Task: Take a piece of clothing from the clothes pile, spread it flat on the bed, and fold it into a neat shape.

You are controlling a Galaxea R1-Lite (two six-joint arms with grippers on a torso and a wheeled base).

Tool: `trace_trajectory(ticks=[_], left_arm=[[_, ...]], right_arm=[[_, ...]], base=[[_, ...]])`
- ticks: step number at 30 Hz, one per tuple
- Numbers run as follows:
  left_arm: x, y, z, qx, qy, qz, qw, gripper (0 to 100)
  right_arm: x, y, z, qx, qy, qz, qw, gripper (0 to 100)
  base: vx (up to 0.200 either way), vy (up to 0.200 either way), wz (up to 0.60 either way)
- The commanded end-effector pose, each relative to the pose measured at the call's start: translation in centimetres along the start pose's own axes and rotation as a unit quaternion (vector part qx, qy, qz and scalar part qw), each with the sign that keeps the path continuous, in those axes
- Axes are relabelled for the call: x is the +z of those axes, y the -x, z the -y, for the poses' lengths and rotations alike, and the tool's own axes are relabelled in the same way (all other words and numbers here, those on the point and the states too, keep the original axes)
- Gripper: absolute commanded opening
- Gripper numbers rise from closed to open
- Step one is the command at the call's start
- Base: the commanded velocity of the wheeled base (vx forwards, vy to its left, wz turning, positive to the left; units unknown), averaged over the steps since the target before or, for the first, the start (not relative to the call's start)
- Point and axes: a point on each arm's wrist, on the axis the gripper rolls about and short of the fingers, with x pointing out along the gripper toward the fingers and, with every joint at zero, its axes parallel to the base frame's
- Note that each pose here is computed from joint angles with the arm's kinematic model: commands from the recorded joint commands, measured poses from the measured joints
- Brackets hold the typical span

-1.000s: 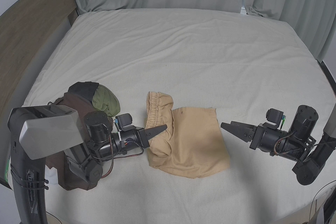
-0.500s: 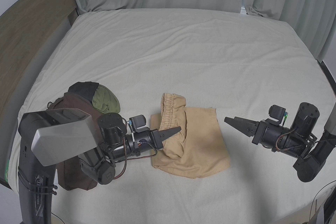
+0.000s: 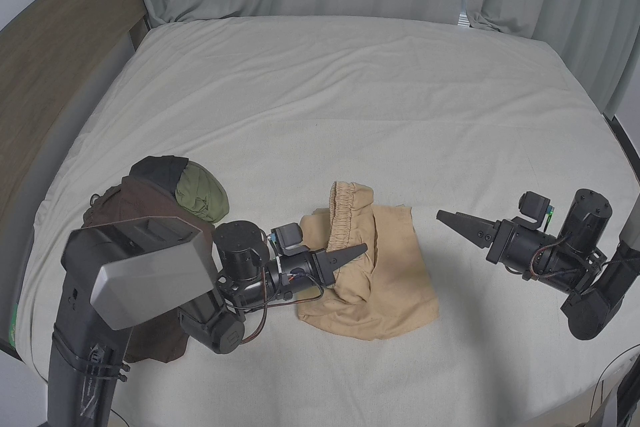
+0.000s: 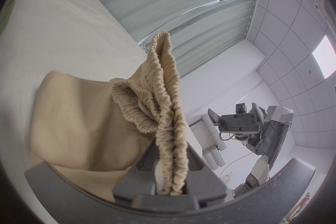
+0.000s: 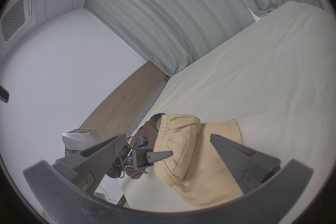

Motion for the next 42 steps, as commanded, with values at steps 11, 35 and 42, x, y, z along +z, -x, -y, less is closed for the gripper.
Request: trace_trajectory(ticks=[11, 35, 42], left_arm=[[-1.8, -1.2, -1.6, 0.021, 0.009, -0.001, 0.9997, 100], [0.4, 2.2, -0.7, 0.048, -0.002, 0.02, 0.9986, 100], [2.1, 5.0, -0.2, 0.072, -0.033, 0.031, 0.9964, 100]], right_arm=[[0.2, 0.1, 0.2, -0.003, 0.0, 0.003, 1.0, 100], [-0.4, 0.1, 0.0, -0.001, -0.003, -0.007, 1.0, 100], [-0.8, -0.2, 0.1, -0.001, -0.007, -0.015, 0.9999, 100]], base=[[0.0, 0.0, 0.0], [0.0, 0.0, 0.0], [0.0, 0.0, 0.0]])
